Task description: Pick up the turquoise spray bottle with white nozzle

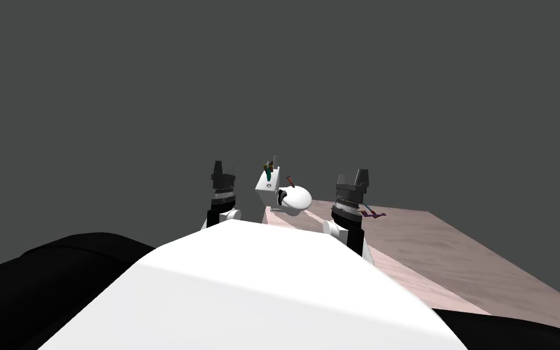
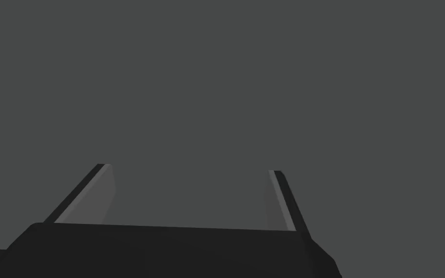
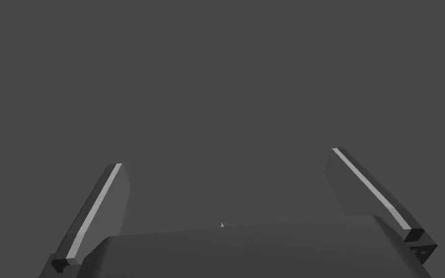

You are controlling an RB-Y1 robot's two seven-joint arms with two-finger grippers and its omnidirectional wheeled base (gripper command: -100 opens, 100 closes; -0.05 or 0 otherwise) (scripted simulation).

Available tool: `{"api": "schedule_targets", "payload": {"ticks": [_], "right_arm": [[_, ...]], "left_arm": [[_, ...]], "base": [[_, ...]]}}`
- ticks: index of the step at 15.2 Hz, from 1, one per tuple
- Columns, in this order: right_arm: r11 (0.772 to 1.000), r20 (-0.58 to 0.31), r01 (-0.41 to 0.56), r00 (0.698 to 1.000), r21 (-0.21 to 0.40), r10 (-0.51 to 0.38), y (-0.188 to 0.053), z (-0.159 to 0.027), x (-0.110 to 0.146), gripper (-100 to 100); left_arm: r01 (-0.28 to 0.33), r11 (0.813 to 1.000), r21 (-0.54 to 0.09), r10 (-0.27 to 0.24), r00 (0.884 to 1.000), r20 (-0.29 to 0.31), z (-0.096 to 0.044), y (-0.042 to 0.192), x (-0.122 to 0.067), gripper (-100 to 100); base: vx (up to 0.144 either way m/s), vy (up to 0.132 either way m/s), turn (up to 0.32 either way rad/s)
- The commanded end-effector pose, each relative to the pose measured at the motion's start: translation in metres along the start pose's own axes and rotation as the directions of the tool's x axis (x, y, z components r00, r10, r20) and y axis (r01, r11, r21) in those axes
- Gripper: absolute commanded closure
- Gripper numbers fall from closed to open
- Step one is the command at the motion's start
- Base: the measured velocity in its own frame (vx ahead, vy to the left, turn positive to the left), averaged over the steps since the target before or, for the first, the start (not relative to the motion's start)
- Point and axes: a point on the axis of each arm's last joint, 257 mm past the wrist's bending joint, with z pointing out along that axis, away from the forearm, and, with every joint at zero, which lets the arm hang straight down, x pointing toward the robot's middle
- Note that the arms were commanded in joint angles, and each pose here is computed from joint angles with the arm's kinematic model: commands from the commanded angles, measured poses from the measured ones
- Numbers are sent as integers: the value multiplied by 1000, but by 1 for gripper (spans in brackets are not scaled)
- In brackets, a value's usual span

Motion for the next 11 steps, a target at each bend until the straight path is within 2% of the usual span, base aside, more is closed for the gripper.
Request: {"api": "schedule_targets", "payload": {"ticks": [1, 4, 5, 7, 8, 10, 11], "right_arm": [[1000, 0, 0, 1000, 0, 0, 0, 0, 0, 0], [1000, 0, 0, 1000, 0, 0, 0, 0, 0, 0], [1000, 0, 0, 1000, 0, 0, 0, 0, 0, 0], [1000, 0, 0, 1000, 0, 0, 0, 0, 0, 0], [1000, 0, 0, 1000, 0, 0, 0, 0, 0, 0], [1000, 0, 0, 1000, 0, 0, 0, 0, 0, 0], [1000, 0, 0, 1000, 0, 0, 0, 0, 0, 0]], "left_arm": [[-20, 1000, -5, 20, 999, -41, 0, 3, 4, -100], [-56, 998, -18, 53, 993, -101, -2, 10, 9, -100], [-56, 998, -18, 53, 993, -101, -2, 10, 9, -100], [-99, 994, -42, 92, 983, -159, -6, 21, 12, -100], [-100, 994, -41, 93, 983, -161, -6, 21, 13, -100], [-153, 986, -70, 134, 967, -218, -12, 35, 14, -100], [-153, 986, -70, 135, 966, -220, -12, 35, 14, -100]], "base": [[3, -7, -19], [12, -22, -29], [15, -26, -21], [20, -40, -52], [26, -47, -42], [33, -55, -52], [42, -57, -52]]}}
